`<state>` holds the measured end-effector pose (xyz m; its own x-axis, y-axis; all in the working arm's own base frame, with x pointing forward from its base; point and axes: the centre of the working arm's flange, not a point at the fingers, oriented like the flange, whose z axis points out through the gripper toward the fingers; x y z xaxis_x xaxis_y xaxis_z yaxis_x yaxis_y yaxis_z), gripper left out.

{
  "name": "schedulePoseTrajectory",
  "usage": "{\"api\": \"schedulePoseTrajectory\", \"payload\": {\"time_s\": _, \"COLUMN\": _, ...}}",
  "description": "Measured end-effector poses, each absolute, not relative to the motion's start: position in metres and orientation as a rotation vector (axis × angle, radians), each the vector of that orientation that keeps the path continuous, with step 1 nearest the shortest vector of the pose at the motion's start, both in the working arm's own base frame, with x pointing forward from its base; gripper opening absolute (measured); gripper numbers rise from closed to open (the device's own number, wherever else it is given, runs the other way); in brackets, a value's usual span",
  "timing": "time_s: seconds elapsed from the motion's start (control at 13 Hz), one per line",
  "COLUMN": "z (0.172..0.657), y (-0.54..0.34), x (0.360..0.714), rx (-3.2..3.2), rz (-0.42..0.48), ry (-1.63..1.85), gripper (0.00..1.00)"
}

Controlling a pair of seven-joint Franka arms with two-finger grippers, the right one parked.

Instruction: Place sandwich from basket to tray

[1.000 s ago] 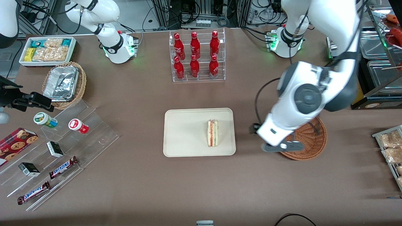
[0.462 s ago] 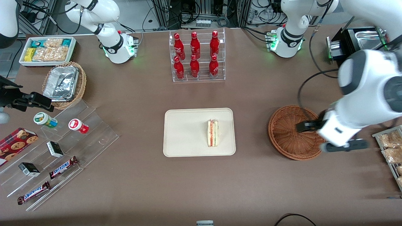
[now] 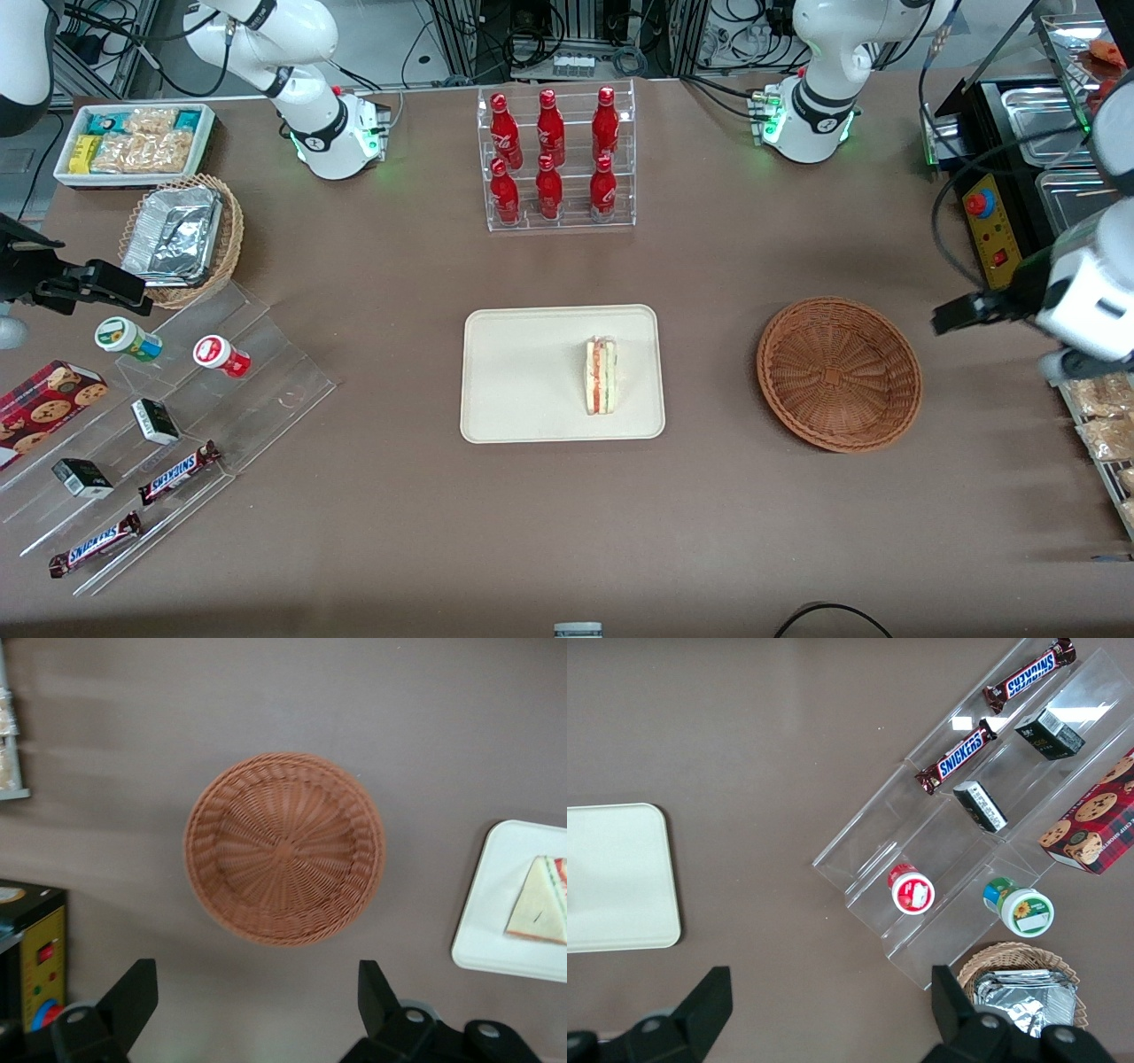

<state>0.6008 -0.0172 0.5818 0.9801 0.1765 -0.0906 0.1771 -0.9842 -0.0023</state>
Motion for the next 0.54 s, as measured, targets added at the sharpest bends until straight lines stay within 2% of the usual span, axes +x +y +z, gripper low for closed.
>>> {"api": "schedulePoseTrajectory", "payload": {"time_s": 0.31, "z": 0.621, "y": -0.008, "x": 0.563, "rx": 3.128, "rz": -0.077, "ry": 0.299, "gripper": 1.00}}
{"api": "schedulePoseTrajectory", "payload": {"time_s": 0.54, "z": 0.638, "y": 0.003, "x": 0.551, "rx": 3.135, "rz": -0.043, "ry": 0.256, "gripper": 1.00}}
